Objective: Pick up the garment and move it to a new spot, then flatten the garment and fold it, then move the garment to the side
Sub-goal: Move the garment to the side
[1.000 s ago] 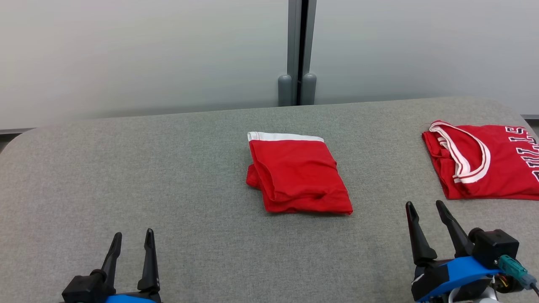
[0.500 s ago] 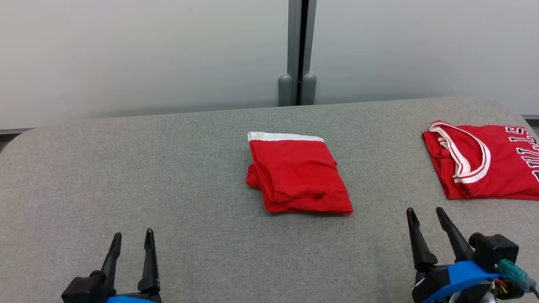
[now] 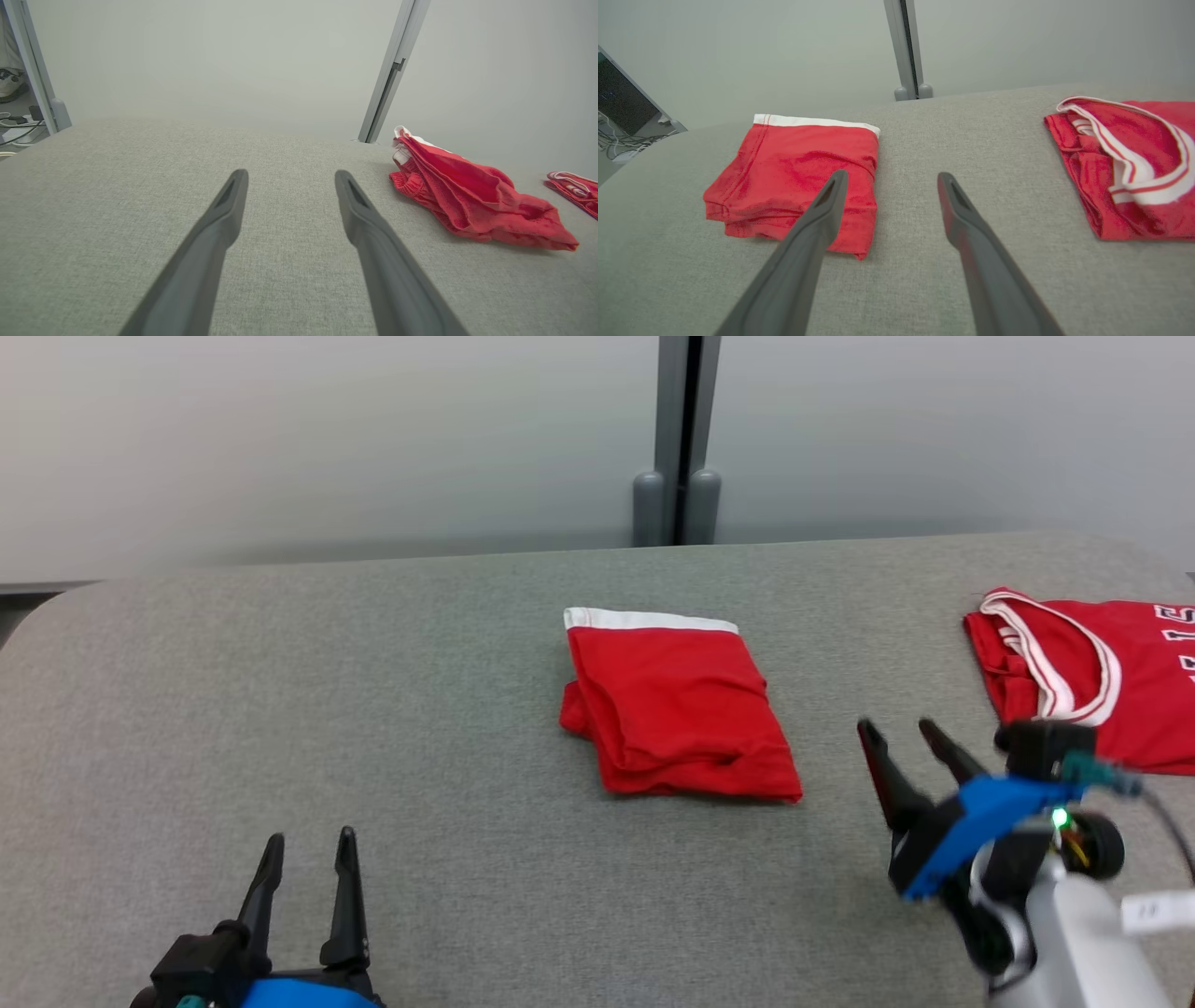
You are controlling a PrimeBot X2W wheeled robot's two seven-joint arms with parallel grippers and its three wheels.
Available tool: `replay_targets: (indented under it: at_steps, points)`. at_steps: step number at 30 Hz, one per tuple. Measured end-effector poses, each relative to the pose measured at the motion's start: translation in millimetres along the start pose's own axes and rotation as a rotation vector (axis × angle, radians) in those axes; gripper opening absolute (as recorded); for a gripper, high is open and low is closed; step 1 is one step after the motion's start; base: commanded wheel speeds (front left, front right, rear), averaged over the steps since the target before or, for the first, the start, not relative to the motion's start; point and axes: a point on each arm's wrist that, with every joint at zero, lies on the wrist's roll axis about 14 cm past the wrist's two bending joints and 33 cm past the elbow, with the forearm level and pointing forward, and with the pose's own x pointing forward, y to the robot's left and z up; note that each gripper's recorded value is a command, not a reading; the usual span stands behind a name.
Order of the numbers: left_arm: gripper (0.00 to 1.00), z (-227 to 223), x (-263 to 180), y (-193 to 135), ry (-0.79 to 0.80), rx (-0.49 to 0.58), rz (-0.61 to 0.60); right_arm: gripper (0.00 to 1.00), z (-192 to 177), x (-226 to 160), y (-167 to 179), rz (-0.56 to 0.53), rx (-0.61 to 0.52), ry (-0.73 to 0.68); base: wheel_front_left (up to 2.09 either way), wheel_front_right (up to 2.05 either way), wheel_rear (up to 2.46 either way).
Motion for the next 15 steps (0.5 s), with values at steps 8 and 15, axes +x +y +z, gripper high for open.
replay_targets:
  at_steps: [8, 15]
  points:
    - [1.00, 8.6, 7.1, 6.7, -0.026, -0.001, 0.023, 1.00, 16.2, 67.6, 19.0, 0.055, 0.112, 0.203, 0.00, 0.00, 0.00]
    - [1.00, 14.2, 14.6, 16.6, -0.040, 0.000, 0.056, 1.00, -10.7, 112.5, 30.6, 0.046, 0.113, 0.378, 0.00, 0.00, 0.00]
